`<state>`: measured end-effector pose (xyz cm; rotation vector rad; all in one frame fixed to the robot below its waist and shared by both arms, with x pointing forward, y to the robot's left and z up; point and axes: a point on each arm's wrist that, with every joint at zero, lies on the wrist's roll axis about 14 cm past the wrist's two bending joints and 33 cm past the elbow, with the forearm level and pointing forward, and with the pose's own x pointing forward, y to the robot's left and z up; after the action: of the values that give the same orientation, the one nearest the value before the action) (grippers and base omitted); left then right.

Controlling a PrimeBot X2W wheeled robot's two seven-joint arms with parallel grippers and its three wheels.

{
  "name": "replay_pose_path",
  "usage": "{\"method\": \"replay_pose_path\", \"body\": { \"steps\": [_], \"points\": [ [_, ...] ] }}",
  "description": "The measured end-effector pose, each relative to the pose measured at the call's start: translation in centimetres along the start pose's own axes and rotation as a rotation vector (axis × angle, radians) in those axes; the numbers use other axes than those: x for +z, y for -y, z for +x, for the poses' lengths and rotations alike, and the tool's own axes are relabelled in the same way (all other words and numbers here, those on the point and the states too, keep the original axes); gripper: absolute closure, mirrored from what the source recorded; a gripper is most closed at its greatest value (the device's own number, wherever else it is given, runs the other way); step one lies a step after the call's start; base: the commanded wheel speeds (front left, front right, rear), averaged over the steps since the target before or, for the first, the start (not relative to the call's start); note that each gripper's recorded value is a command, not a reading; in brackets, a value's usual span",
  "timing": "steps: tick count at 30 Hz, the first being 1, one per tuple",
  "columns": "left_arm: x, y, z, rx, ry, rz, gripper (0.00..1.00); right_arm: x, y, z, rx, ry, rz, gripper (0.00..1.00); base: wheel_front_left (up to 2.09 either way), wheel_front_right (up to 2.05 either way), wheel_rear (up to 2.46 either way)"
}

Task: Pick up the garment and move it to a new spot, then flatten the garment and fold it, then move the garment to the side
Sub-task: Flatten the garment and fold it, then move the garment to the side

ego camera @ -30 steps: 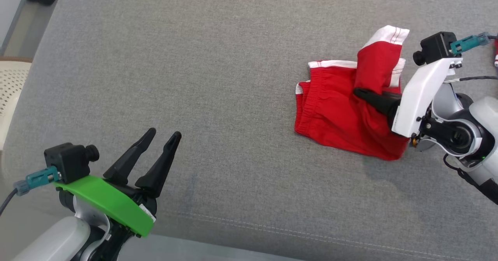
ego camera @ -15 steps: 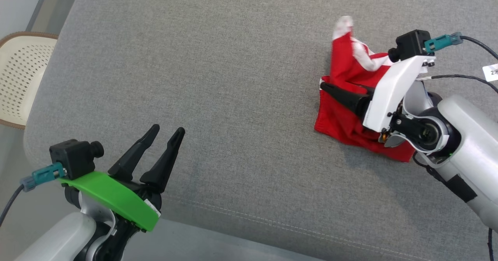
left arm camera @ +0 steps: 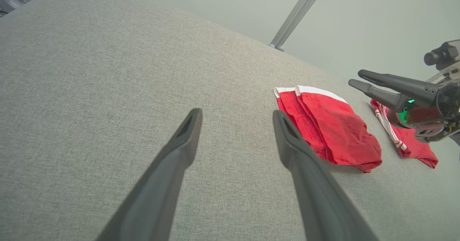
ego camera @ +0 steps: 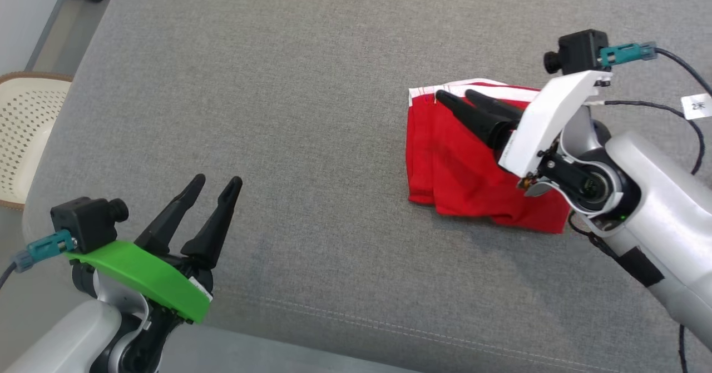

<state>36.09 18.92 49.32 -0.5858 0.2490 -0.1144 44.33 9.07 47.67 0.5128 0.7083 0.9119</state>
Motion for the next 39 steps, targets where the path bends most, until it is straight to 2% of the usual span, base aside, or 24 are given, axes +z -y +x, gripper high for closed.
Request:
{"method": "replay_pose_path", "body": {
  "steps": [3,7,10,16,27,32,37,39],
  "points": [
    [0.2,0.1,0.0,-0.007,0.008,0.005,0.00,0.6,2.9,-1.9,-0.086,0.028,-0.004,0.00,0.00,0.00,0.00],
    [-0.1,0.5,0.1,-0.025,-0.001,0.001,0.00,-0.9,7.6,-5.1,-0.229,0.015,0.009,0.00,0.00,0.00,0.00],
    [0.1,1.1,0.3,-0.045,0.004,-0.001,0.00,-2.1,9.3,-6.8,-0.285,0.004,0.045,0.00,0.00,0.00,0.00],
    [0.1,1.5,0.7,-0.065,-0.004,0.002,0.00,-4.6,10.2,-8.0,-0.310,-0.011,0.140,0.00,0.00,0.00,0.00],
    [-0.7,1.8,1.4,-0.077,-0.037,-0.007,0.00,-4.9,13.6,-9.5,-0.387,0.030,0.241,0.00,0.00,0.00,0.00],
    [-0.6,1.5,1.1,-0.065,-0.036,-0.006,0.00,-5.1,13.5,-8.4,-0.364,0.042,0.328,0.00,0.00,0.00,0.00],
    [-0.4,0.9,0.6,-0.037,-0.030,-0.008,0.00,-6.0,13.2,-7.0,-0.341,-0.001,0.338,0.00,0.00,0.00,0.00],
    [-0.1,0.5,0.3,-0.021,-0.021,-0.004,0.00,-6.3,12.7,-6.3,-0.314,-0.023,0.335,1.00,0.00,0.00,0.00]
  ]
}}
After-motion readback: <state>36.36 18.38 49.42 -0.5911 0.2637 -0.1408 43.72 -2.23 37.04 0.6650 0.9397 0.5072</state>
